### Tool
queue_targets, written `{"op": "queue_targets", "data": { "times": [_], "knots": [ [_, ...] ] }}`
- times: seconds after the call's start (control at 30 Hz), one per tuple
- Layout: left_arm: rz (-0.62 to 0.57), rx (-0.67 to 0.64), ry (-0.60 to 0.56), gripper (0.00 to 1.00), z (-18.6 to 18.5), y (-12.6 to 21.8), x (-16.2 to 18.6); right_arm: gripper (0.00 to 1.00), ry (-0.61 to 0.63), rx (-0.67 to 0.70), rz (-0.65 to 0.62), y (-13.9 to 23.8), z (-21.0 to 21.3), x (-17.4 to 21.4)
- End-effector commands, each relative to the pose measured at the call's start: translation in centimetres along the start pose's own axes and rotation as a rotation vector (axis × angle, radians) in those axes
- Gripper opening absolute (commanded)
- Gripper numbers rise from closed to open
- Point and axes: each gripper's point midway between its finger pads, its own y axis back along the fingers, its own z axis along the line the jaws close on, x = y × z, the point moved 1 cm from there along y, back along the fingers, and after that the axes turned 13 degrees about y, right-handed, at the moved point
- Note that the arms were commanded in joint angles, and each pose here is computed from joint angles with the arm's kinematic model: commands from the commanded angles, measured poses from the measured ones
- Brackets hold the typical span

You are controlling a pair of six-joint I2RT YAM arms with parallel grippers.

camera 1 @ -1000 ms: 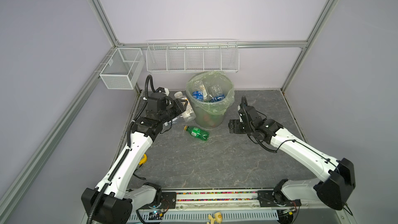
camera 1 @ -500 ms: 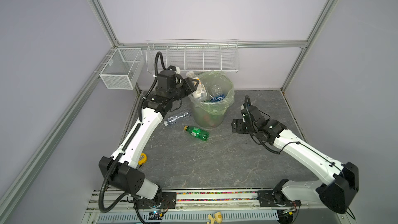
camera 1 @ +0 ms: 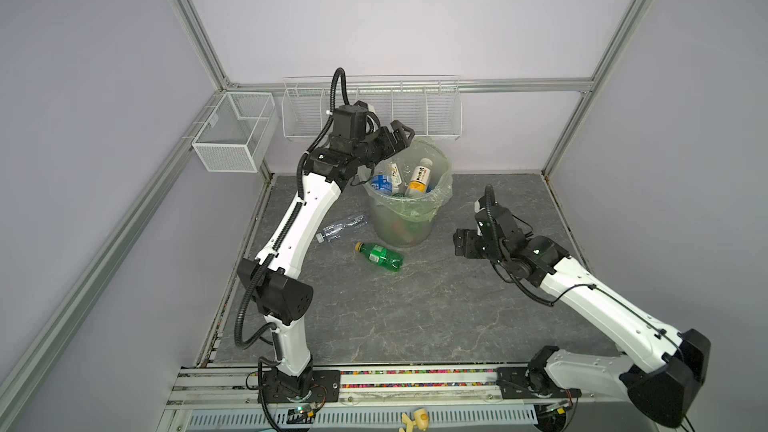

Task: Throw the plastic bottles in the bin
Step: 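Draw the left gripper back from the bin toward the robot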

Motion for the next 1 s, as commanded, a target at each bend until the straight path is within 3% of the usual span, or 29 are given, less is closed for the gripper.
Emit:
{"op": "queue_targets", "data": {
  "times": [0.0,0.33,0.97],
  "knots": [
    [-0.053,0.002,-0.035,0.99,-0.9,4.3,-1.2,0.89,0.012,0.013,0.032,-0.9,-0.2,0.7],
    [-0.145,-0.127,0.047,0.99,6.9,7.8,-1.5,0.88,0.062,-0.053,0.054,-2.0,1.3,0.6],
    [-0.149,-0.356,0.101,0.99,17.2,9.4,2.2,0.88,0.143,-0.184,0.067,-3.0,3.9,1.4]
  ]
}}
